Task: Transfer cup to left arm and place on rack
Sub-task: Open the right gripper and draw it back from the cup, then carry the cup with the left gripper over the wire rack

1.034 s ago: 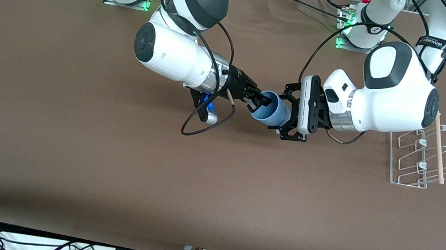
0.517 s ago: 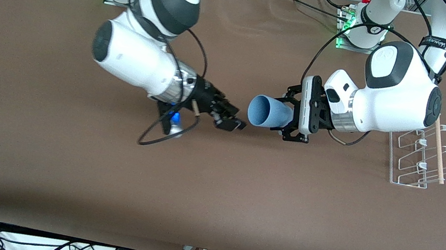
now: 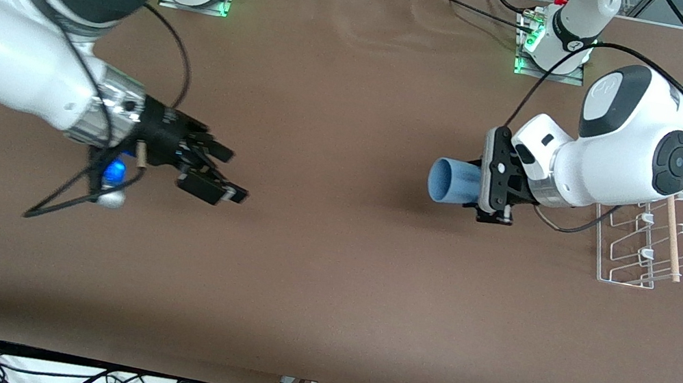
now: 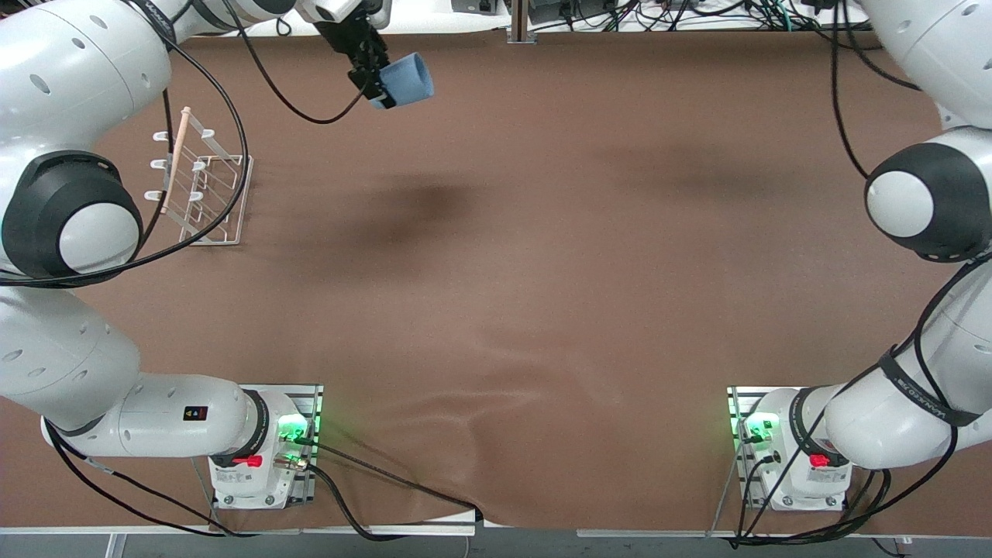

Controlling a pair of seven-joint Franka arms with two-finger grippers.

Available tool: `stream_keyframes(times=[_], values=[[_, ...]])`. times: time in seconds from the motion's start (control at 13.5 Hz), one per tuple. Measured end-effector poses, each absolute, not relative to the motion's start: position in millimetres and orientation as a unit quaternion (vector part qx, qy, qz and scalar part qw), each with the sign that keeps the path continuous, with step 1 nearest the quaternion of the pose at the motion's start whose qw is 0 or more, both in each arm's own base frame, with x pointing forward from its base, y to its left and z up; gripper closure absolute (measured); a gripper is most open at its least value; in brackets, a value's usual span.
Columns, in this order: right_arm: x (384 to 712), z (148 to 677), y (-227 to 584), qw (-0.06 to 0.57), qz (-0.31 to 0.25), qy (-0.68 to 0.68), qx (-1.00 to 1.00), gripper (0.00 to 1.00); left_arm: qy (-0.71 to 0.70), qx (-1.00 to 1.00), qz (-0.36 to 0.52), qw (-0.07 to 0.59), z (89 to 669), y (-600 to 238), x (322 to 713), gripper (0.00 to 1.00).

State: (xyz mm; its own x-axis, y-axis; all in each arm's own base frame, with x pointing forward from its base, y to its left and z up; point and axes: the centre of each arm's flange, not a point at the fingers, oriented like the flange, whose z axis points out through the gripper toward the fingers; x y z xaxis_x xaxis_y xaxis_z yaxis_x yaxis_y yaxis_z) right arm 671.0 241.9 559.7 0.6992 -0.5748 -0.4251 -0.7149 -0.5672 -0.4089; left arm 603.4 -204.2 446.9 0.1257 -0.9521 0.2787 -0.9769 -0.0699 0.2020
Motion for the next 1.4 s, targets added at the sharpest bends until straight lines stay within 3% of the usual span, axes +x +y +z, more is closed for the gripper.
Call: stream_keyframes(times=[0.37, 0.52, 0.74, 0.96, 1.18, 1.4], values=[[647.8, 529.0, 182.4, 0.079, 0.127, 0.245, -0.958, 0.01, -0.634, 0.762, -0.131, -0.012, 456.3, -130.0, 608.0, 0.22], [638.2, 521.2, 173.4, 0.035, 0.119, 0.186, -0.975, 0.01, -0.608, 0.761, -0.205, -0.094, 463.4, -105.3, 605.1, 0.22], [616.1, 527.3, 155.9, 0.024, 0.111, 0.13, -0.985, 0.01, -0.54, 0.749, -0.332, -0.194, 461.7, -74.7, 592.0, 0.22], [581.9, 525.1, 139.8, 0.032, 0.062, 0.109, -0.992, 0.01, -0.468, 0.728, -0.419, -0.274, 428.0, -46.7, 594.5, 0.22], [550.6, 526.1, 98.1, 0.036, 0.039, 0.07, -0.996, 0.01, -0.43, 0.679, -0.494, -0.331, 367.0, -27.2, 593.5, 0.22], [549.1, 543.8, 24.6, 0.046, 0.014, 0.054, -0.997, 0.01, -0.432, 0.637, -0.539, -0.342, 318.7, -16.9, 571.1, 0.22]])
